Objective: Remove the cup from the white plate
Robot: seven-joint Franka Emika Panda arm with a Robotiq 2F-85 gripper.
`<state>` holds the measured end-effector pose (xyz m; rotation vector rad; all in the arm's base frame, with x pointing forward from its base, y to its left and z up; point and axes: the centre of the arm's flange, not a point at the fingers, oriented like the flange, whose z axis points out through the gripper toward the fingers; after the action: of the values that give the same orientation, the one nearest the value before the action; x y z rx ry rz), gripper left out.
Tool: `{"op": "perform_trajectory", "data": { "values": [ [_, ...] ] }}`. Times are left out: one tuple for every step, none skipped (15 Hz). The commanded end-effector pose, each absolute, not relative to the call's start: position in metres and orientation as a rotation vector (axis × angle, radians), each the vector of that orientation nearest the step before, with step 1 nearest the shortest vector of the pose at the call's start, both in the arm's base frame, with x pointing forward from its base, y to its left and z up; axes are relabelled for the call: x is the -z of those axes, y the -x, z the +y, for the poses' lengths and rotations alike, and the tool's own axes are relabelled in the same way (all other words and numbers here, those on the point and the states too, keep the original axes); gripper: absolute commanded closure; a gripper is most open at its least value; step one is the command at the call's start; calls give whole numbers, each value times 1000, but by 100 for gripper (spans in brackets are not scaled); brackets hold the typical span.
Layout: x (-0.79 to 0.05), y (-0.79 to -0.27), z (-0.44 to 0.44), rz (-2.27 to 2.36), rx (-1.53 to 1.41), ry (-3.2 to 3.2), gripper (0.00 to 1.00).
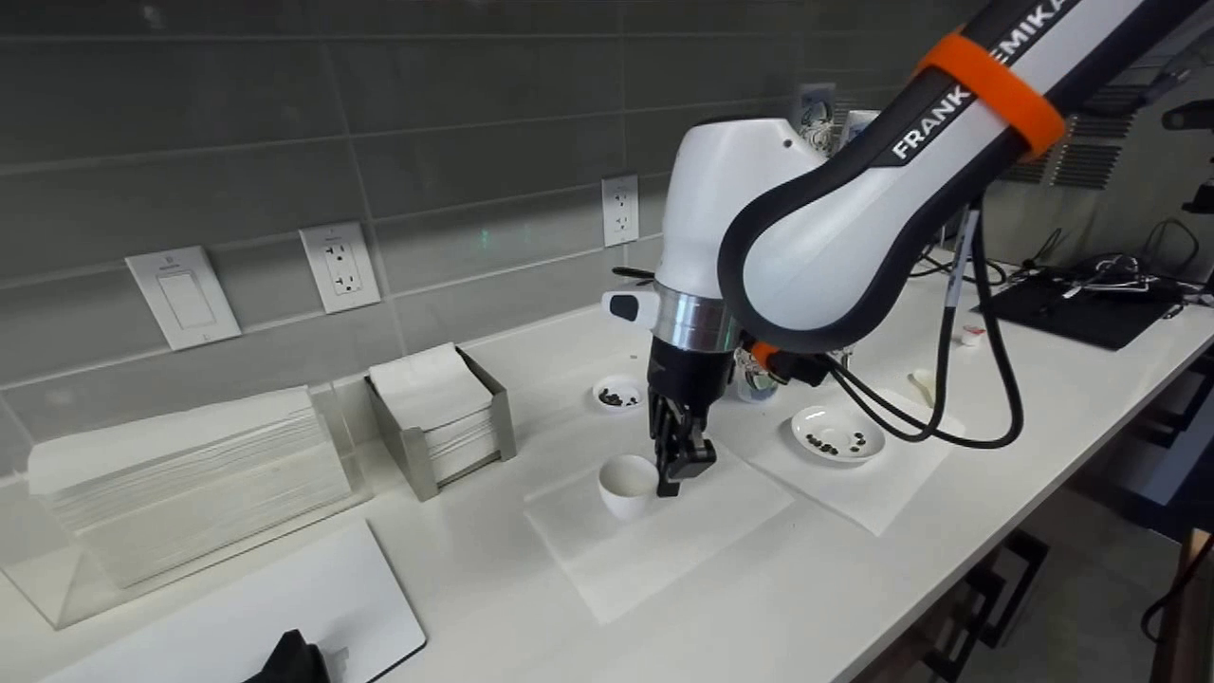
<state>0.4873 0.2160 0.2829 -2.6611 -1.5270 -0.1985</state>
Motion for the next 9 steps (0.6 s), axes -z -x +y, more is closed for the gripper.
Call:
{"op": "perform_trajectory", "data": {
  "values": [
    [-269, -515, 238, -1519, 162, 2683, 97],
    [-264, -518, 241, -1510, 168, 2687, 97],
    [-260, -520, 244, -1500, 171, 2686, 97],
    [-257, -523, 247, -1492, 172, 2693, 97],
    [-253, -525, 249, -1477, 176, 2694, 97],
    [-250, -526, 251, -1457, 182, 2708, 97],
    [-248, -529, 252, -1441, 191, 2724, 97],
    [-246, -532, 252, -1421, 197, 2734, 97],
    [-244, -534, 253, -1406, 201, 2742, 97]
  ]
}}
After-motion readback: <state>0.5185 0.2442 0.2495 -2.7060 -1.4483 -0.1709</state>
